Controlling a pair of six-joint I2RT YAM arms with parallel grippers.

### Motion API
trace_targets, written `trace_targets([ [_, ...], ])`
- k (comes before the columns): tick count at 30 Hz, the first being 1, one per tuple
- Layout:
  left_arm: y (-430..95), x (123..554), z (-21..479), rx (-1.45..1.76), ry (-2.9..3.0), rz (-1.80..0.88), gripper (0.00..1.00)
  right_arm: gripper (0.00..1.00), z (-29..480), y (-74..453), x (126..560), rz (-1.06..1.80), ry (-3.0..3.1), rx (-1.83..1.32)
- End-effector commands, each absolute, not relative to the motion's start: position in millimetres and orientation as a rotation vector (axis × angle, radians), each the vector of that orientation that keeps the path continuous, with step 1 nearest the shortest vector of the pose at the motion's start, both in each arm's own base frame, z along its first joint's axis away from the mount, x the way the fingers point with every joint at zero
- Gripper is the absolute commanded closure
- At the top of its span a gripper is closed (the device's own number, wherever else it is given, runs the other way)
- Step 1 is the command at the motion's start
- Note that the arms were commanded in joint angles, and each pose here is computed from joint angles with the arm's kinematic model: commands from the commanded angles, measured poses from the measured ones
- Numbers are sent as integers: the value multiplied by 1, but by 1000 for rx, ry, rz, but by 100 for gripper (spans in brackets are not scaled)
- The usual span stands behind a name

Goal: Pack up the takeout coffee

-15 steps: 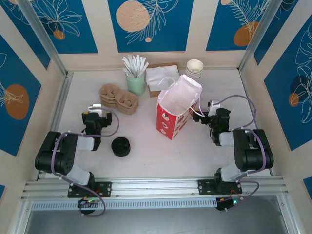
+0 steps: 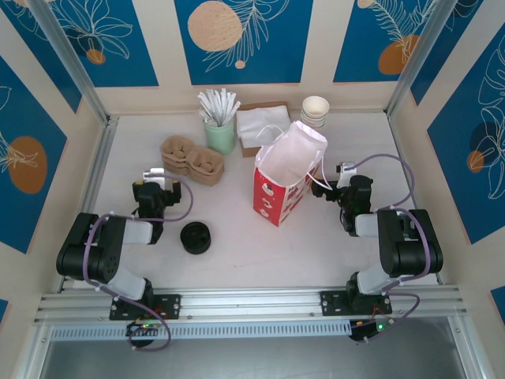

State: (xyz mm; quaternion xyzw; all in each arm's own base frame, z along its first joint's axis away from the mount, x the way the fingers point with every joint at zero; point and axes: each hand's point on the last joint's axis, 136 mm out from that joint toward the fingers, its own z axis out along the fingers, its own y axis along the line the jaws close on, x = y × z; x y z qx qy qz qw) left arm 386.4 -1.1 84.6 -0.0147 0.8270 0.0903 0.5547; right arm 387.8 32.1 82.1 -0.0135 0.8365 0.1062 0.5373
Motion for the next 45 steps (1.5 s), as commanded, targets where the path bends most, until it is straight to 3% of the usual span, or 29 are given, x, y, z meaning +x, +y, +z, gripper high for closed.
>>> trace_targets([
  [1,1,390,92,-47,1918,202,1,1,94,33,395,247,1952,-64],
  [11,-5,383,103,-7,1879,178,1,1,104,20,388,217,1904,15],
  [24,32,330,229,-369,1848,198,1,1,155,-40,372,34,1973,335],
  [26,34,324,243,-444,1884,170,1,1,174,-55,370,29,1974,481],
  [29,31,322,258,-496,1949,133,1,1,203,-69,365,251,1992,817],
  [32,16,324,266,-497,2009,29,1,1,233,-51,375,465,2057,821],
  [38,-20,330,266,-399,2117,-181,1,0,280,-17,407,541,2193,696],
  [45,-55,332,265,-277,2202,-377,1,13,289,9,454,499,2329,630],
])
